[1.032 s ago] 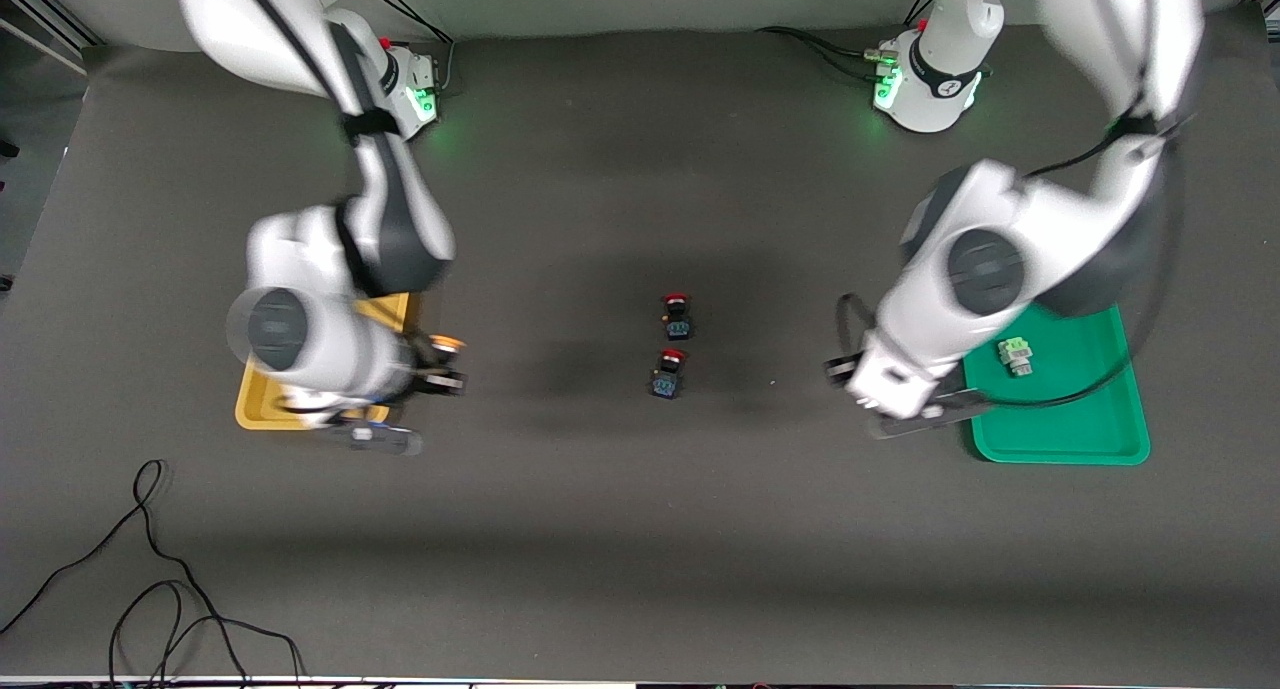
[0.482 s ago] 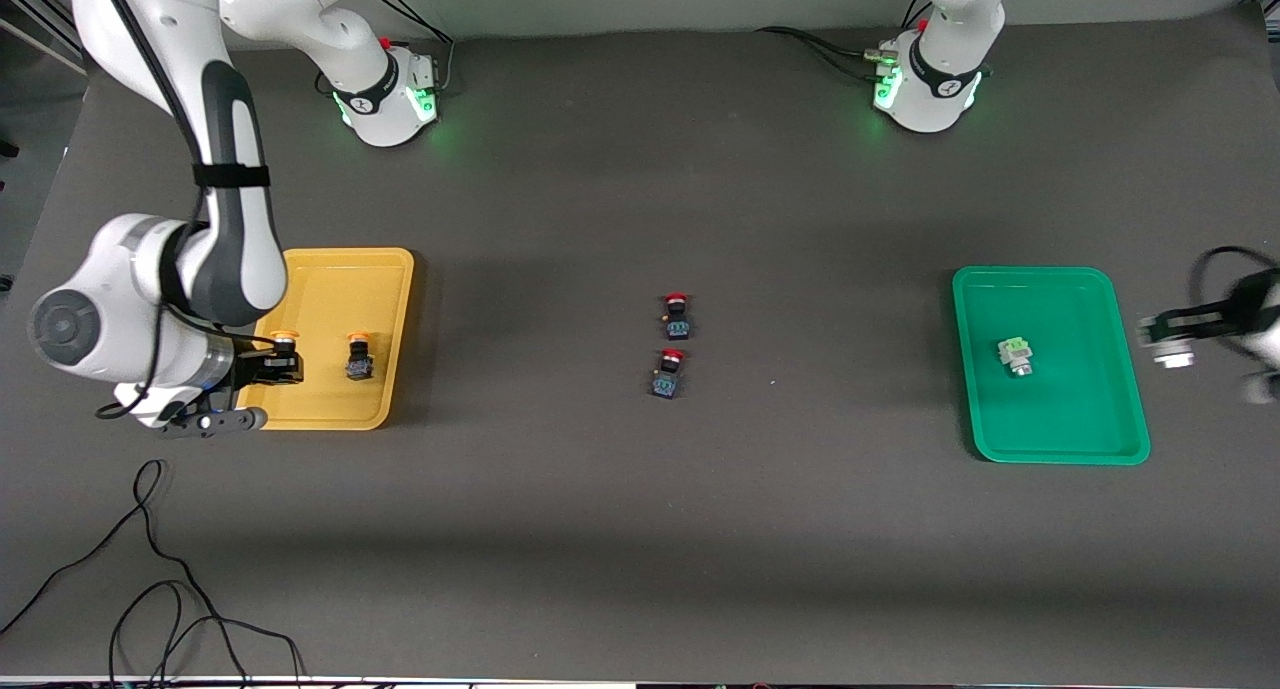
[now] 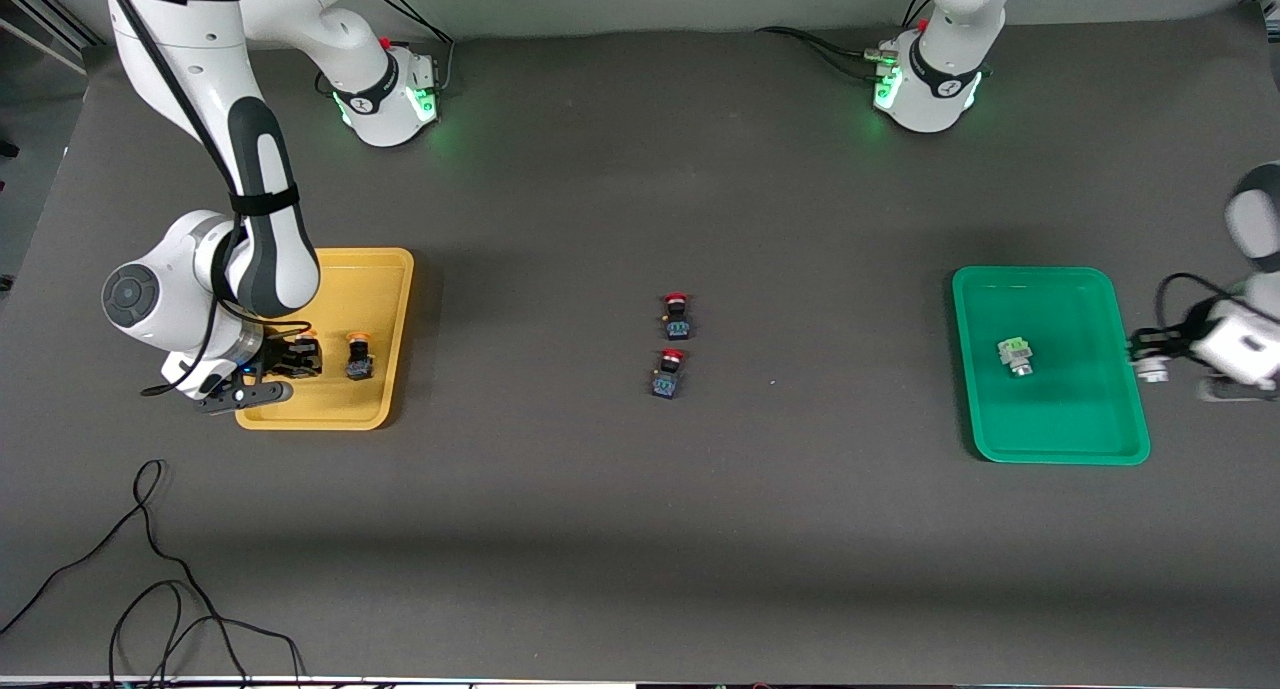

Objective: Place green and yellow buttons in trays

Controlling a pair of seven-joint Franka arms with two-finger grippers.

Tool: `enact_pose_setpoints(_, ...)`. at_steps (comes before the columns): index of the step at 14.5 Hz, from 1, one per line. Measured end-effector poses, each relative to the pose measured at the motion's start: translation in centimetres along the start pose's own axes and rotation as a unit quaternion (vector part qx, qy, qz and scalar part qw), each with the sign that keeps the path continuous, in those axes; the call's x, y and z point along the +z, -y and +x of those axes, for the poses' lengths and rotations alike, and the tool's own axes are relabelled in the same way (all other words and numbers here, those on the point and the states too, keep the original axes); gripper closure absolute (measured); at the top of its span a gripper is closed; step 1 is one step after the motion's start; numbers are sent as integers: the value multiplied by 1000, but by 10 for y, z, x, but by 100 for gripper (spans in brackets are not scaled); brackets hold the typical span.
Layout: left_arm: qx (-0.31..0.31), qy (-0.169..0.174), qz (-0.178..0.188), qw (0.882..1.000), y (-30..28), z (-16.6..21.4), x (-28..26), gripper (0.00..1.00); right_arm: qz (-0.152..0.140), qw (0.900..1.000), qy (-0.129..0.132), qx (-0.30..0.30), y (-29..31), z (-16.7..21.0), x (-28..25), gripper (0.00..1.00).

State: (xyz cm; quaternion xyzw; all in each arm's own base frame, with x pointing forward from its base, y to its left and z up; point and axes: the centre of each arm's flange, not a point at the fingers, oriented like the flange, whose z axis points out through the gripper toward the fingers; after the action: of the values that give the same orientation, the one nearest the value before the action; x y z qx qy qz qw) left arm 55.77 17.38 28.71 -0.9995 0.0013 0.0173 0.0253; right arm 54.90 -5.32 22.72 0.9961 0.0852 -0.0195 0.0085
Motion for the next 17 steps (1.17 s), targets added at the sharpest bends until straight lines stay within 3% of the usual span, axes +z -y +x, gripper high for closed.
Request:
enact_pose_setpoints(3, 8, -7, -12, 1000, 9, -21, 65, 59, -12, 1000, -6, -5, -2, 0, 6, 59)
enact_pose_setpoints(5, 9, -4, -15, 1000, 13, -23, 76, 59, -15, 1000, -6, -8, 0, 1, 8, 59)
enact_pose_setpoints(7, 13, -5, -12, 1000, 13, -22, 73, 44, -16, 1000, -4, -9, 1, 1, 10, 55)
enact_pose_setpoints(9, 18, 6, -6, 1000, 13, -19, 63, 22, -16, 1000, -4, -10, 1, 1, 10, 36)
enact_pose_setpoints(11, 22, 33, 7, 999, 19, -10, 32, 2, -16, 1000, -4, -10, 1, 1, 10, 15)
enact_pose_setpoints(13, 26, 63, 28, 997, 21, 3, -27, 0, -15, 1000, -6, -9, 1, 2, 9, 0)
enact_pose_setpoints(17, 30, 98, 47, 994, -12, 14, -154, 0, 12, 1000, -7, 5, 4, 8, -9, 0)
